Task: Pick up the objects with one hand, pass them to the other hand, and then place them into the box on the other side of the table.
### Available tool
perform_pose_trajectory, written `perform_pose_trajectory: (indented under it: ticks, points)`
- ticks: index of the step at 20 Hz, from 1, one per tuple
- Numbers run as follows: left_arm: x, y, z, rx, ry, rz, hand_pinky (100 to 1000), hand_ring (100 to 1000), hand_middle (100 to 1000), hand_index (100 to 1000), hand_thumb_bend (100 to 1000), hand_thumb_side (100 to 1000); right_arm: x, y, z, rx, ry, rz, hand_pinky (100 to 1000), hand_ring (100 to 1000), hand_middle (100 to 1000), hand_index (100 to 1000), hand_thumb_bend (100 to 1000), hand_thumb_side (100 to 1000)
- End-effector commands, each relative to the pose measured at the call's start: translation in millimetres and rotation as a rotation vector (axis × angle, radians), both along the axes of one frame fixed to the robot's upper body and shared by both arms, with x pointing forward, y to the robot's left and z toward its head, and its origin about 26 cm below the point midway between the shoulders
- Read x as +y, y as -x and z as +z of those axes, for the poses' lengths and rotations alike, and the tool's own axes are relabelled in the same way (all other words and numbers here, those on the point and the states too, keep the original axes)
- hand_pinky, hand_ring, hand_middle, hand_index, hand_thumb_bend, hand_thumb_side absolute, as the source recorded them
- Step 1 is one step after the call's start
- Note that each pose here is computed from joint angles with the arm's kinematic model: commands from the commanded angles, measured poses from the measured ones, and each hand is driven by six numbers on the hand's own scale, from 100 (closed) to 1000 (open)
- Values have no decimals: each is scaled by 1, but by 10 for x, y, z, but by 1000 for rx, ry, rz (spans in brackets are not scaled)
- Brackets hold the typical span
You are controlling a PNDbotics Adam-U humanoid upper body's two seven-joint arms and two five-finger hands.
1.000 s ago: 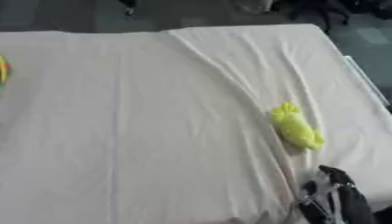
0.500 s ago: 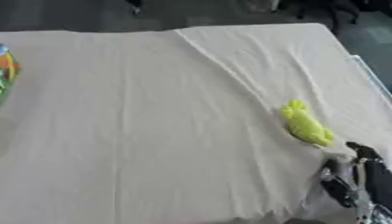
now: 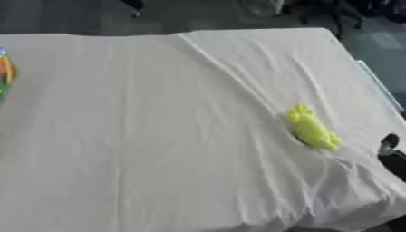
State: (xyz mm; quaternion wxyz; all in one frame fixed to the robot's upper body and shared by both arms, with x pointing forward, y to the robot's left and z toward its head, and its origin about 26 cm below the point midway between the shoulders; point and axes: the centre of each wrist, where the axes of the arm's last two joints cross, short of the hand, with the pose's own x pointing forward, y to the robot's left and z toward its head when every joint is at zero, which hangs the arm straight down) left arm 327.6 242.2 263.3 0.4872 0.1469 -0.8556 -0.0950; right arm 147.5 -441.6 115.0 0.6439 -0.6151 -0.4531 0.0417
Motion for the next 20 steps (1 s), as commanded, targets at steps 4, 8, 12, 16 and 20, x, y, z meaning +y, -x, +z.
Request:
perform_pose_trajectory:
  ticks: [4, 8, 12, 16, 20]
  points:
    - [47, 34, 93, -42, -14, 13, 865, 823, 756, 853, 114, 760, -123, -70, 277, 2, 225, -382, 832, 762, 830, 873, 100, 162]
    - [44, 31, 88, -41, -15, 13, 865, 823, 756, 853, 113, 759, -158, -171, 470, -26, 229, -369, 831, 758, 829, 872, 100, 178]
    - [51, 28, 76, -37, -18, 17, 865, 823, 756, 852, 112, 756, -138, -316, 667, -29, 233, -347, 832, 762, 830, 871, 100, 160]
    - [51, 27, 71, -34, -23, 17, 866, 823, 756, 852, 112, 757, -81, -383, 682, 15, 189, -299, 836, 778, 836, 872, 100, 124]
    - [48, 24, 69, -33, -22, 17, 866, 823, 756, 852, 114, 758, -12, -388, 568, 88, 120, -259, 842, 797, 848, 875, 100, 161]
